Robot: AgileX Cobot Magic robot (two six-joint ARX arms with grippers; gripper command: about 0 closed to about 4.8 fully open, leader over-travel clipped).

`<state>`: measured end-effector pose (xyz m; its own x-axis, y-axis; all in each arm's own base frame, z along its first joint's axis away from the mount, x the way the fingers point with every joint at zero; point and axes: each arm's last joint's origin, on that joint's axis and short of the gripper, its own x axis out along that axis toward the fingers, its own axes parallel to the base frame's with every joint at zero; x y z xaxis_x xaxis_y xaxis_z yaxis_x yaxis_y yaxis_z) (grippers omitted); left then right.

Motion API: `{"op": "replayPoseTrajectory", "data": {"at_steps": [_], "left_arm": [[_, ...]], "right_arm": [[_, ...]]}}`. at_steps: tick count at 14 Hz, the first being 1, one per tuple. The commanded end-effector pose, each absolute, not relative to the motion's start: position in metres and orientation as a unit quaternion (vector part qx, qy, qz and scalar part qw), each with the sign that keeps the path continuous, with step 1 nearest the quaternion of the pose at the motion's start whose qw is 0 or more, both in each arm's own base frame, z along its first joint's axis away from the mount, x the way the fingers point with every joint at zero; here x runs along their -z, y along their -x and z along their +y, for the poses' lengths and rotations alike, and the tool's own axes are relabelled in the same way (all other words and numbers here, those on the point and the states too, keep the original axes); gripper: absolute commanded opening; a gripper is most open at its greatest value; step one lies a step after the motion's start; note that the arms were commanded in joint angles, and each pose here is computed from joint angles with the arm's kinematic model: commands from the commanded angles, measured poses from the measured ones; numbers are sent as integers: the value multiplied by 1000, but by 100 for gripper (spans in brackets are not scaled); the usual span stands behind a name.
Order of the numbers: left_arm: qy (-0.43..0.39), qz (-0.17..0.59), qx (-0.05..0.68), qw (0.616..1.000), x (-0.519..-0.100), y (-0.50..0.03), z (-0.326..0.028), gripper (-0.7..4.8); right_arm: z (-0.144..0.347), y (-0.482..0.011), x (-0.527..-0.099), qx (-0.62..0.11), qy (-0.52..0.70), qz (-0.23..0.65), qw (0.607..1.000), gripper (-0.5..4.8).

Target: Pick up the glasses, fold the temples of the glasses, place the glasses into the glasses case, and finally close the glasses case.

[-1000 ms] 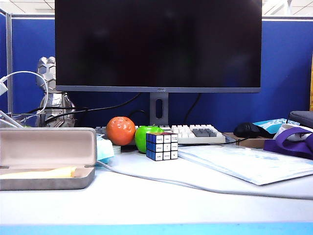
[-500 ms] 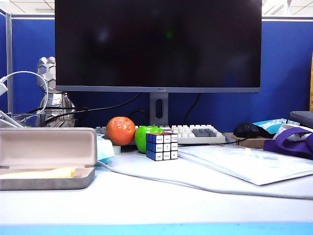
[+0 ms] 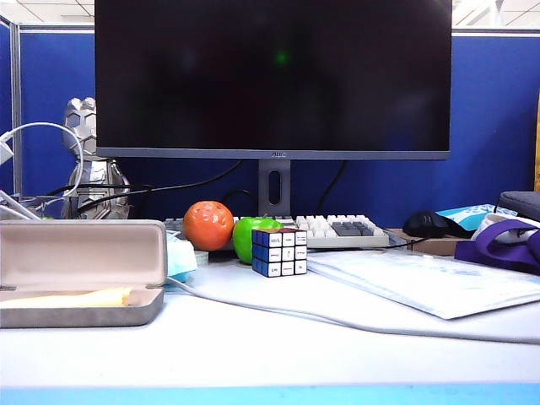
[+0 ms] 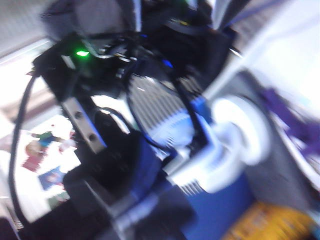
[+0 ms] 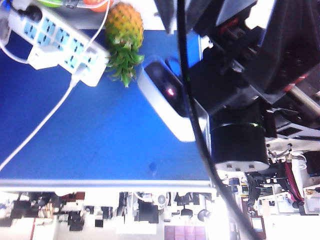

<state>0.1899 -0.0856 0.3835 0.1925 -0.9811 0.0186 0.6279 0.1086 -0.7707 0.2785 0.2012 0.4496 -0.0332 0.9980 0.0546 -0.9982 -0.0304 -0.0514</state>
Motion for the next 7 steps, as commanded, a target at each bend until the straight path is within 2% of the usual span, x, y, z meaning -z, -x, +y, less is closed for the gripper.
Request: {"op": "replayPoseTrajectory", "data": {"at_steps": [1,7], "left_arm": [[390,296,576,655,-390,-193,-86,192],[389,292,586,648,-392,-191,-92,192]], "right_arm": [[204,-275,-453,-720,10,-61,691,-3],[215,-275,-452,-716,11,-80,694,-3]]}}
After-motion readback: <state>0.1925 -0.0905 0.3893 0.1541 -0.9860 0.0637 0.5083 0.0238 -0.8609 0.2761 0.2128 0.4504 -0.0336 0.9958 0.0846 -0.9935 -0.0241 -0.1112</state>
